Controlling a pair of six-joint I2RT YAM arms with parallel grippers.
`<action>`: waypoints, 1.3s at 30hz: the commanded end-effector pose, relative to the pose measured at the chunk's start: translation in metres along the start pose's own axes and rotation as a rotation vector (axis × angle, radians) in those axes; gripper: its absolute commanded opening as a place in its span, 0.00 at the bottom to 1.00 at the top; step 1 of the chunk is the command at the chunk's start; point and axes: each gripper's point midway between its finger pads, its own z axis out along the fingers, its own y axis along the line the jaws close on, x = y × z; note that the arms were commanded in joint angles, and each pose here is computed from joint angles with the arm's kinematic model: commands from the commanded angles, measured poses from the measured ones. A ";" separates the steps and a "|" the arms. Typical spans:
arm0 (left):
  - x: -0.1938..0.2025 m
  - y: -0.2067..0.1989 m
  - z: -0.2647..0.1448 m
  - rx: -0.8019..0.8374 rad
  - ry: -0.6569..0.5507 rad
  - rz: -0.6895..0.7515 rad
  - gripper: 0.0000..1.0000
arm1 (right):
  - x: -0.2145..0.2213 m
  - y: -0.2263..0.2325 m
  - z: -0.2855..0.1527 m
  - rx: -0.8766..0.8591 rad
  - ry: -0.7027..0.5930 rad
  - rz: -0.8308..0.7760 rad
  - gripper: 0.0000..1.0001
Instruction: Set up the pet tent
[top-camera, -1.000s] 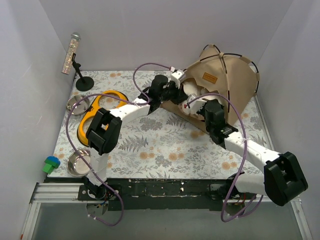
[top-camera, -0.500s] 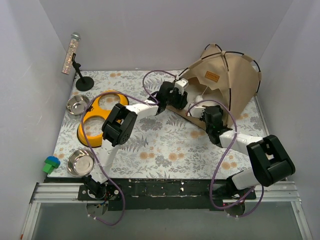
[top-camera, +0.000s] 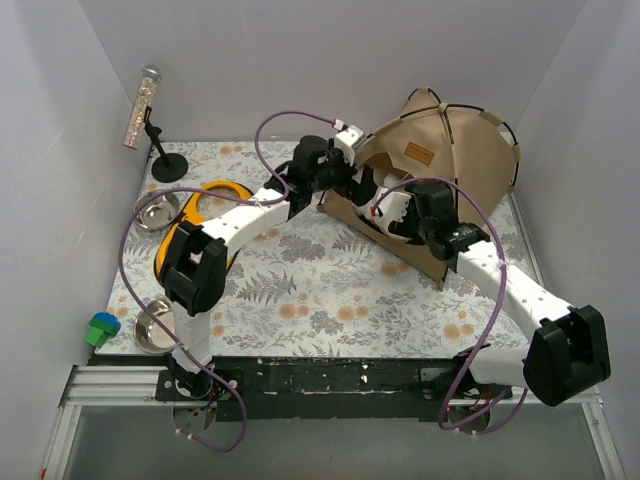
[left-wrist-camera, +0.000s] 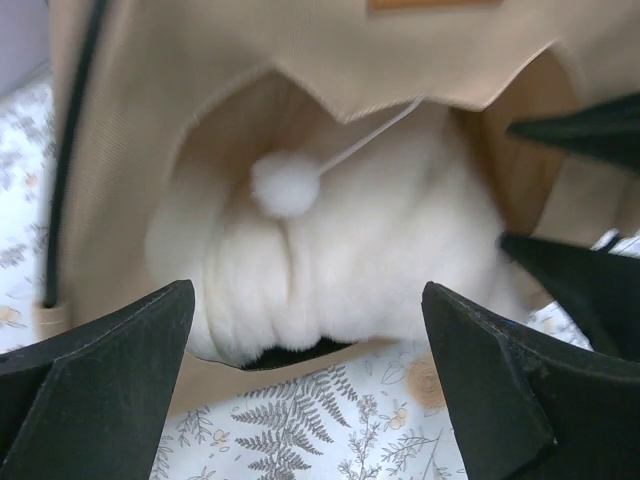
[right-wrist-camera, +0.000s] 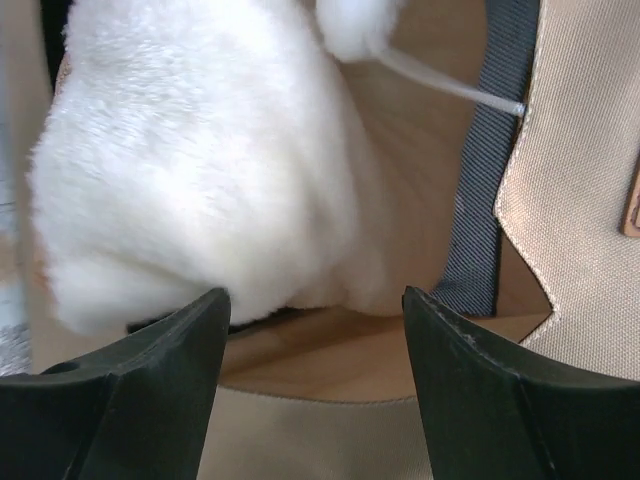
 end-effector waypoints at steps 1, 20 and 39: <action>-0.033 -0.009 -0.042 0.042 -0.026 -0.047 0.98 | -0.003 0.042 -0.026 -0.237 -0.056 0.002 0.78; -0.033 0.045 -0.168 -0.172 -0.032 -0.257 0.98 | -0.019 0.088 0.028 -0.415 0.111 0.090 0.48; 0.002 0.078 -0.237 -0.280 0.119 -0.361 0.98 | 0.056 0.057 0.037 -0.402 0.303 0.026 0.48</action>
